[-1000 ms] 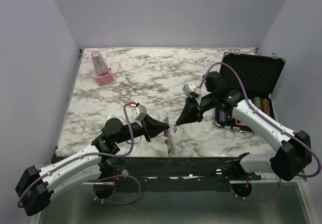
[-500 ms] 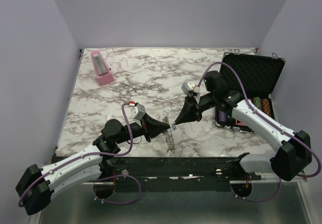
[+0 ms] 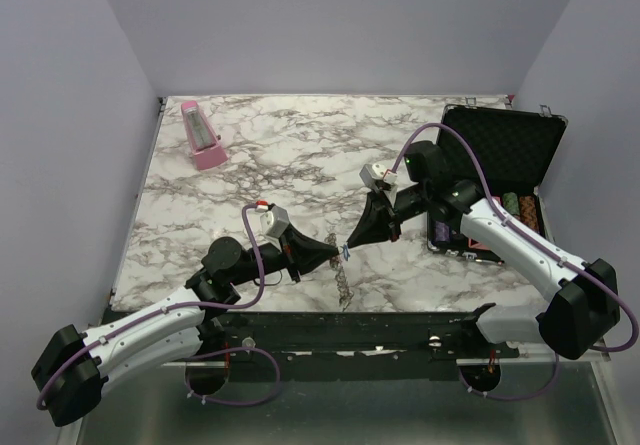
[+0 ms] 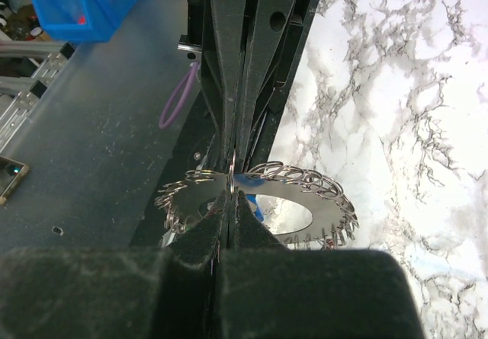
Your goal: Put the keys on the keyring
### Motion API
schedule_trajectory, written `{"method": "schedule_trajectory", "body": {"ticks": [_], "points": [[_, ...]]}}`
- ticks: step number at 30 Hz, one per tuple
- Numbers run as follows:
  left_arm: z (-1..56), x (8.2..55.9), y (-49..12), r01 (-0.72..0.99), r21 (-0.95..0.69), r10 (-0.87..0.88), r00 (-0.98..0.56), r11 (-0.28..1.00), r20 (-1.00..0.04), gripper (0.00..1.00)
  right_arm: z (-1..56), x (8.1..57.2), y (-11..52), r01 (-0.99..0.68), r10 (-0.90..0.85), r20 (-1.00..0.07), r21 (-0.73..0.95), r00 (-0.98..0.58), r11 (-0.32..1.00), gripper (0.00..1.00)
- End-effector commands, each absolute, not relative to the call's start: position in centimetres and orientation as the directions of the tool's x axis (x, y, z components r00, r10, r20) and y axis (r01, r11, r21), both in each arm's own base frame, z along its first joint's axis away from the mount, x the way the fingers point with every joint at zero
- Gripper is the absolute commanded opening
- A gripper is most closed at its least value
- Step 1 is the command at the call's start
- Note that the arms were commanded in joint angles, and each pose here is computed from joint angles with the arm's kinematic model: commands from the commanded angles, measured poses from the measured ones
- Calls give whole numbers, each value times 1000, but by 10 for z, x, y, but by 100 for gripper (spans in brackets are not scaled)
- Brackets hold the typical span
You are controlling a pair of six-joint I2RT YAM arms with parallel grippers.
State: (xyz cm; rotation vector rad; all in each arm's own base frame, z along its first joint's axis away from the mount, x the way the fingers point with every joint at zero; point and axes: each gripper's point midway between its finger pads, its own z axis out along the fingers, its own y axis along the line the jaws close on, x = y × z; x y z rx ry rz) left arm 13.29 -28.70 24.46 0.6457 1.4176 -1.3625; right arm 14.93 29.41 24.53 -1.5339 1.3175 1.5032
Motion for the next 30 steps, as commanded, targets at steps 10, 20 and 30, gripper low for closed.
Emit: {"method": "schedule_trajectory", "body": {"ticks": [10, 20, 30], "points": [[262, 137, -282, 898, -381, -331, -299, 219, -895, 0, 242, 147, 297, -919, -231, -961, 226, -155, -324, 0], [262, 138, -283, 897, -382, -330, -299, 223, -895, 0, 242, 146, 298, -916, -233, -959, 233, -161, -326, 0], [243, 139, -274, 896, -353, -299, -271, 270, -915, 0, 250, 143, 295, -914, -224, -965, 212, -139, -345, 0]]}}
